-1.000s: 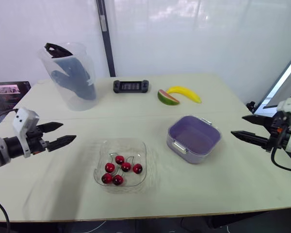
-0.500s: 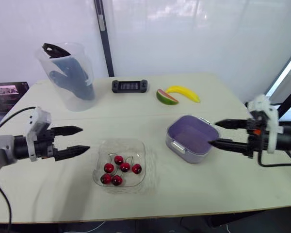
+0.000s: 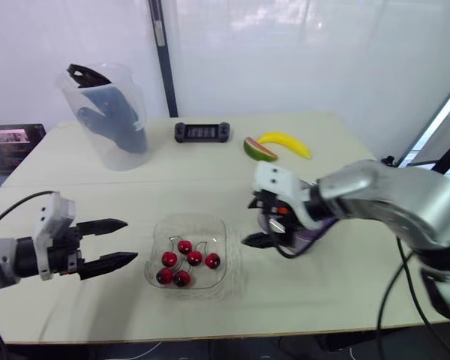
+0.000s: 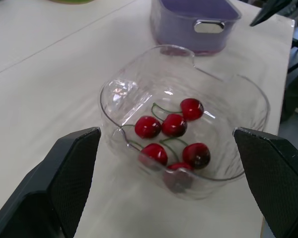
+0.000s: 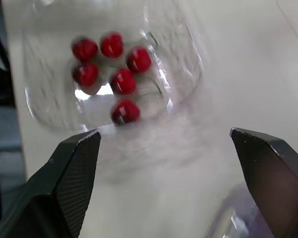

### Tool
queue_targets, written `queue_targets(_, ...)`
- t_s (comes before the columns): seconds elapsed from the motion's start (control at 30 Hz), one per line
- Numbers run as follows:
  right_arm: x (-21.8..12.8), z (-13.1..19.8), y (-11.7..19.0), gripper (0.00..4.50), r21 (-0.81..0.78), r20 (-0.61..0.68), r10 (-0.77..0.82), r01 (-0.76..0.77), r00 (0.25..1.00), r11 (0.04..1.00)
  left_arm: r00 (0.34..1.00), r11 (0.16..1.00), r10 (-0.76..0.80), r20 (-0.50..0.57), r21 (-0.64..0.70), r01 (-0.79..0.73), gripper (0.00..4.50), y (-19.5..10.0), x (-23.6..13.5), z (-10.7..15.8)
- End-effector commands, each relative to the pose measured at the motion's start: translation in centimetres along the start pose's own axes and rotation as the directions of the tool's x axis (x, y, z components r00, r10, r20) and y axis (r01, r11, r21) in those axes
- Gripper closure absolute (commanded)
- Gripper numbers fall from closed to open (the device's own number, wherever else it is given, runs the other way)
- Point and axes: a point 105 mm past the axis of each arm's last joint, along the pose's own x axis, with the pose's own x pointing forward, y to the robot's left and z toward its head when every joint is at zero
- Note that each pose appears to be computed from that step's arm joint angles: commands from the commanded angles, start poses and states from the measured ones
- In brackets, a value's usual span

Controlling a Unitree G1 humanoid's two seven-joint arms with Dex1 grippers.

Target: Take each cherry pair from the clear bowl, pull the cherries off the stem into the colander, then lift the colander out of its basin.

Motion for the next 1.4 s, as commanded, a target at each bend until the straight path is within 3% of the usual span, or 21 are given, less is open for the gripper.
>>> queue_targets(0.03, 0.9, 1.6, 0.3, 0.05, -0.018, -0.007, 0.017, -0.017, 1.000, 1.000, 1.000, 0.999, 0.015, 0.024, 0.047, -0.016, 0.00, -0.5, -0.2, 0.7)
queue_targets(0.17, 3.3, 0.7, 0.0, 0.05, -0.016, -0.096, 0.014, -0.015, 0.995, 1.000, 0.999, 0.999, 0.017, 0.035, 0.033, -0.018, 0.00, -1.0, 0.1, 0.5)
queue_targets(0.4, 6.7, 1.3, 1.3, 0.05, -0.086, -0.131, 0.071, -0.083, 0.989, 0.993, 0.998, 0.999, 0.038, 0.041, -0.004, -0.037, 0.00, -2.1, 0.0, 0.0)
queue_targets(0.67, 9.7, 2.9, 1.7, 0.05, -0.134, -0.088, 0.076, -0.088, 0.993, 0.987, 0.992, 0.992, 0.128, 0.025, 0.010, -0.128, 0.00, -1.2, -1.3, -0.4)
queue_targets(1.0, 13.8, 3.2, 1.4, 0.05, -0.077, -0.064, 0.063, -0.068, 0.996, 0.995, 0.979, 0.978, 0.206, -0.003, 0.023, -0.206, 0.00, -0.2, -2.7, -1.4)
queue_targets(1.1, 14.4, 3.1, 0.9, 0.92, -0.068, -0.066, 0.034, -0.038, 0.997, 0.997, 0.978, 0.978, 0.207, -0.006, 0.016, -0.207, 0.00, -0.2, -2.8, -1.5)
queue_targets(1.4, 15.4, 1.7, 0.8, 0.92, -0.081, -0.114, 0.015, -0.025, 0.993, 0.996, 0.984, 0.984, 0.180, -0.008, -0.002, -0.180, 0.00, -0.8, -2.7, -1.4)
